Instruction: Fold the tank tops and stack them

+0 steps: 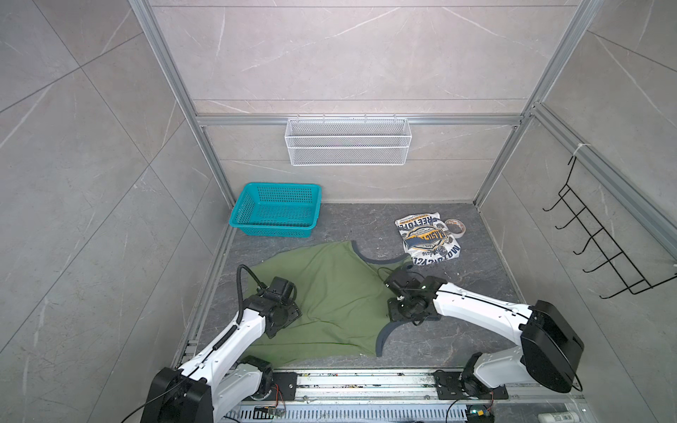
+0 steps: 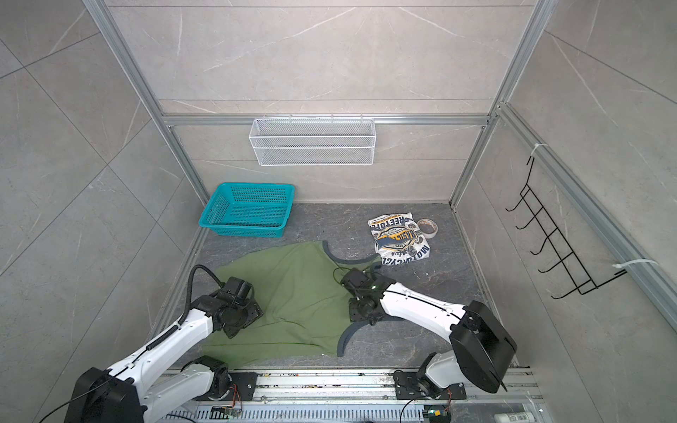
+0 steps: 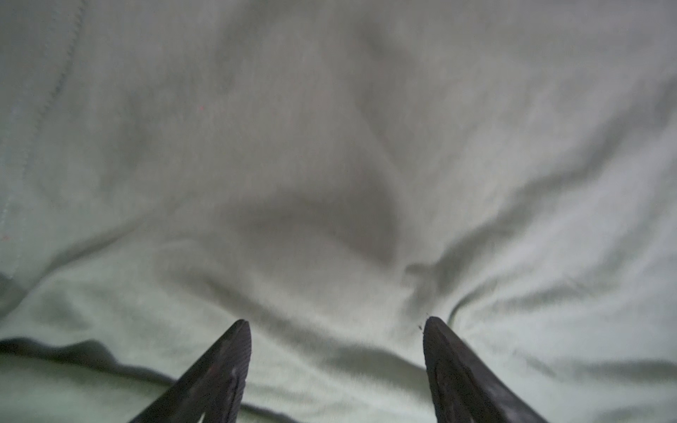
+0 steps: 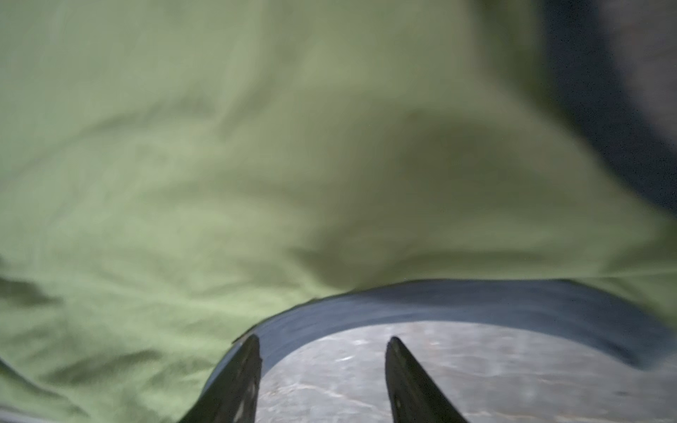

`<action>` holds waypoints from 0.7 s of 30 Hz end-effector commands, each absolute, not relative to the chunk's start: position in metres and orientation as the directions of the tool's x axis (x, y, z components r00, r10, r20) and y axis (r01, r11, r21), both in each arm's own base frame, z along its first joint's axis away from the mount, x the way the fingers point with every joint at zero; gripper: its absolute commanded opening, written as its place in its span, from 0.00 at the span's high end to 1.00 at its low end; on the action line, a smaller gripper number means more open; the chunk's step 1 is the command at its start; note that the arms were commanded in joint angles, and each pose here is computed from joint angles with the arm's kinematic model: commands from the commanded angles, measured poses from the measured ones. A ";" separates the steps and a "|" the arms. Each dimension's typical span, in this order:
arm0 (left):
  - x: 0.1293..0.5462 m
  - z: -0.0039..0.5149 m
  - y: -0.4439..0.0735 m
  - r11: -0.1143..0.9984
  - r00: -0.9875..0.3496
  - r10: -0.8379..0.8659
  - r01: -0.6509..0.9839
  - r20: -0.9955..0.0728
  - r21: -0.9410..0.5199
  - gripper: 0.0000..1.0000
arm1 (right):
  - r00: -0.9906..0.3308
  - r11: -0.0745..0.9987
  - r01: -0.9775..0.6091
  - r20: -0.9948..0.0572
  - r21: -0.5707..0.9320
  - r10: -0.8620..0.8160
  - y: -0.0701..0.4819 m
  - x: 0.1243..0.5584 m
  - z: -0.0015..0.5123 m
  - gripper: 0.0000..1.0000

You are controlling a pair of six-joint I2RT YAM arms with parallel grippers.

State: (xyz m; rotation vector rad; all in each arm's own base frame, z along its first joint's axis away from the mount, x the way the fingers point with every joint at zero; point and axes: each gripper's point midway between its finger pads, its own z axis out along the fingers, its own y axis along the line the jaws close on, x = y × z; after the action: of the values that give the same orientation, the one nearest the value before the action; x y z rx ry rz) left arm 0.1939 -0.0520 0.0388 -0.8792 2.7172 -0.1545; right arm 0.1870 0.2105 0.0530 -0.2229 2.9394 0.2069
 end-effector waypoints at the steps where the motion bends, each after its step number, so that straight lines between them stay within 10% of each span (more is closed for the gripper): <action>1: 0.212 0.038 -0.054 0.798 -0.768 -0.599 -0.548 -0.227 -0.250 0.23 | -0.954 0.967 -0.227 -0.228 0.120 -0.195 0.236 0.168 0.059 0.46; 21: 0.232 0.025 -0.032 0.777 -0.743 -0.629 -0.587 -0.229 -0.228 0.21 | -0.925 0.937 -0.327 -0.160 -0.120 -0.344 0.253 0.097 0.022 0.56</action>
State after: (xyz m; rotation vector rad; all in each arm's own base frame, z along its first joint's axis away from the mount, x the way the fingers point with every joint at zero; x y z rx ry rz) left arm 0.2225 -0.0375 0.0239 -0.9647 2.6945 -0.2268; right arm 0.0966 0.2666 0.0254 -0.5510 2.9154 -0.0416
